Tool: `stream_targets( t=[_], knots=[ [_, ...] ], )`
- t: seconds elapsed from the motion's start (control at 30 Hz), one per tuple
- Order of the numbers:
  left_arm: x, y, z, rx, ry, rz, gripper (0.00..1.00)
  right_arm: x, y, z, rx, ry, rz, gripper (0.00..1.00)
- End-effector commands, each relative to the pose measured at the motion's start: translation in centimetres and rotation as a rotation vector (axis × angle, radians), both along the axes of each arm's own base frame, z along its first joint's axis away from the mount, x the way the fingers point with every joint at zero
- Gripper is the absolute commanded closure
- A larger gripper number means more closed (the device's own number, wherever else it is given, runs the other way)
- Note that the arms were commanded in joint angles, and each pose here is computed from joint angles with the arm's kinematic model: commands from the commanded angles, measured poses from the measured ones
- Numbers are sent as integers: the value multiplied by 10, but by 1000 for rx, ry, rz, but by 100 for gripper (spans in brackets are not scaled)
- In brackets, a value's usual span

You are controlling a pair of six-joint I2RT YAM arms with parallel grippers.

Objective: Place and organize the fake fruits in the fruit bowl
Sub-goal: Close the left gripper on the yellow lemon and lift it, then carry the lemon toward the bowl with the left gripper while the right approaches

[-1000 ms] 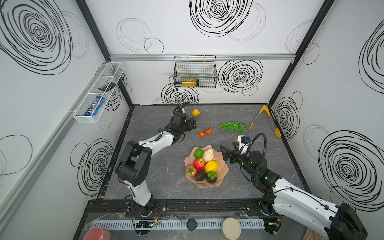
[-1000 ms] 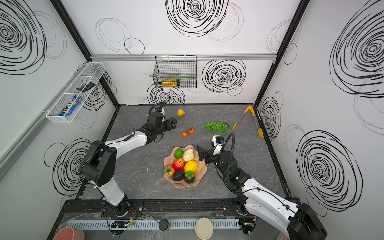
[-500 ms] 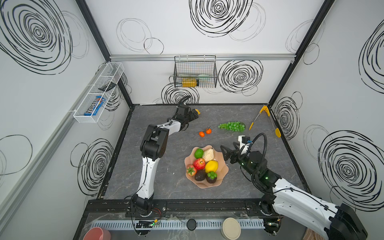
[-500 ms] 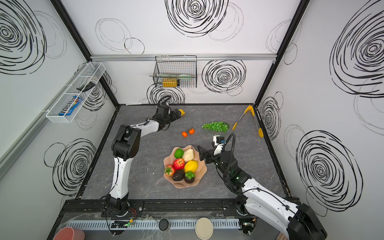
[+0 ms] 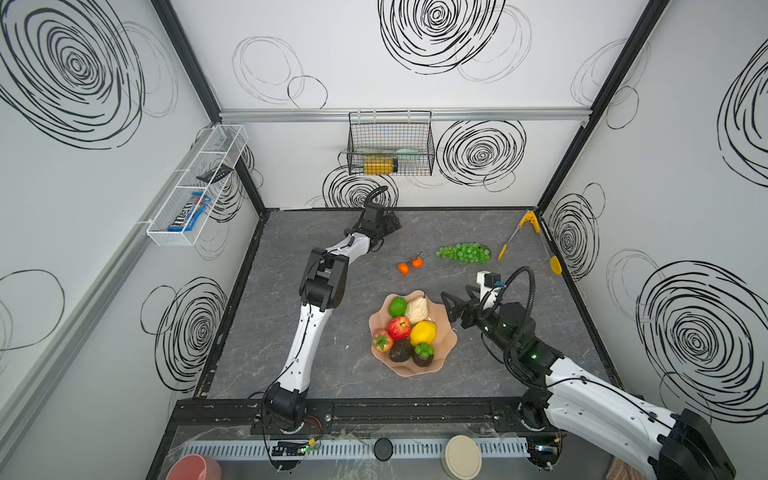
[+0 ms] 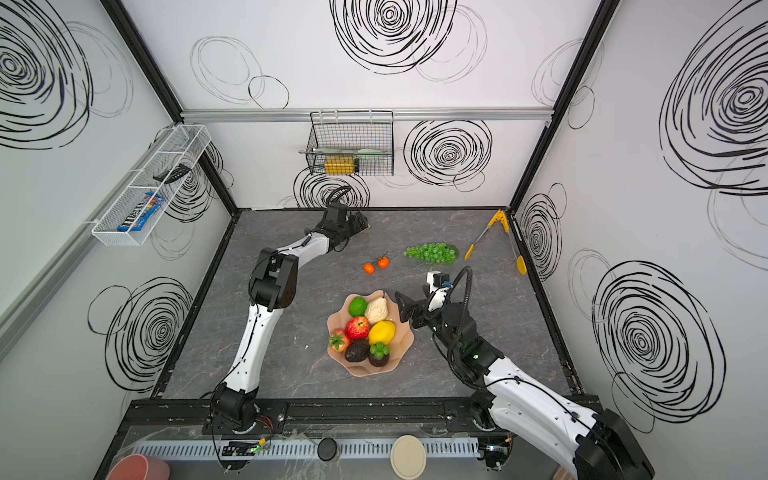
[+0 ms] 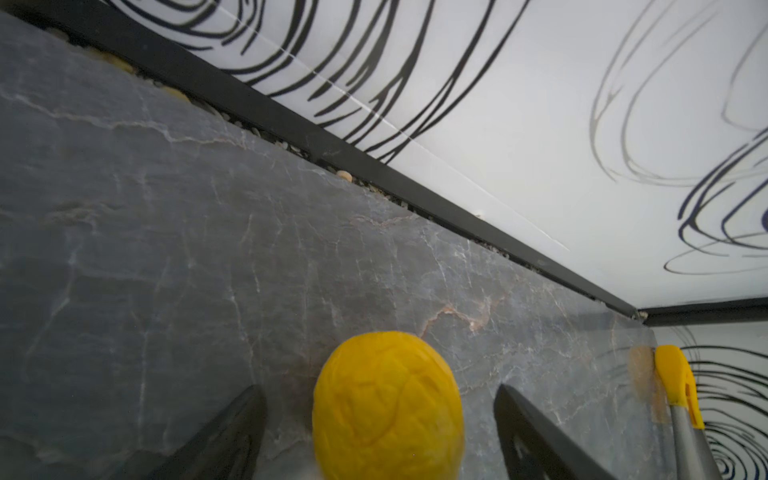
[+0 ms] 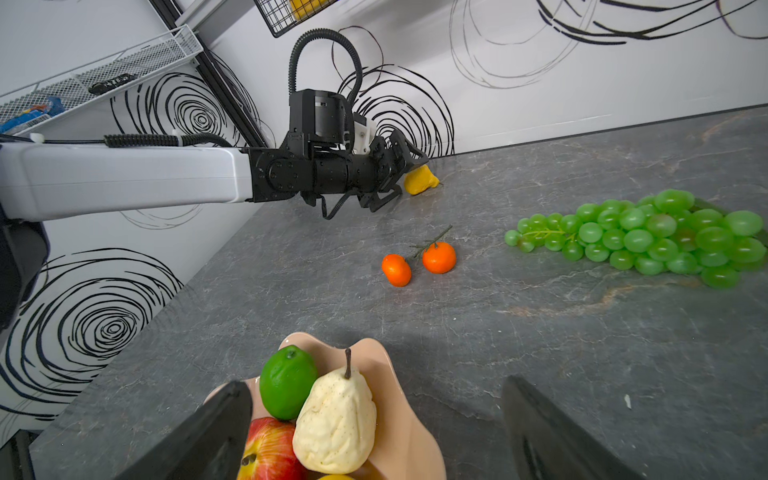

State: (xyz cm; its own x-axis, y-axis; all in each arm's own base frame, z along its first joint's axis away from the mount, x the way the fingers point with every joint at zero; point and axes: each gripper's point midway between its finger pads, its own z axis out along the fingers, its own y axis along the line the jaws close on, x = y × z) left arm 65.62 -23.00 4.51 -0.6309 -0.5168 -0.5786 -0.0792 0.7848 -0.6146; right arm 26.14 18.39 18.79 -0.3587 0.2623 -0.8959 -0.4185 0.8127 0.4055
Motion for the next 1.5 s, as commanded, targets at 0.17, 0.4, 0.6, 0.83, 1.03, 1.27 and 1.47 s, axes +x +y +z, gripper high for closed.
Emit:
stream_targets(
  t=[0.17, 0.4, 0.6, 0.83, 1.03, 1.27, 1.47],
  knots=[
    [3, -9, -24, -35, 67, 18, 27, -1, 0, 4, 31, -13, 7, 3],
    [5, -17, -23, -50, 59, 3, 39, 0, -1, 3, 30, -9, 2, 3],
    [5, -16, -18, -79, 65, 4, 51, 1, -1, 3, 30, -8, -1, 3],
    [-5, -9, 23, -158, -7, 23, 53, 1, -2, 1, 29, -5, -4, 3],
    [-25, -2, 63, -213, -65, -1, 53, 2, -5, -1, 25, -2, -19, 3],
    [-93, 12, 120, -290, -180, -95, 54, 2, -4, 0, 34, 0, -11, 3],
    [-176, 26, 155, -287, -217, -146, 54, -1, 10, 8, 49, -24, 74, 3]
  ],
)
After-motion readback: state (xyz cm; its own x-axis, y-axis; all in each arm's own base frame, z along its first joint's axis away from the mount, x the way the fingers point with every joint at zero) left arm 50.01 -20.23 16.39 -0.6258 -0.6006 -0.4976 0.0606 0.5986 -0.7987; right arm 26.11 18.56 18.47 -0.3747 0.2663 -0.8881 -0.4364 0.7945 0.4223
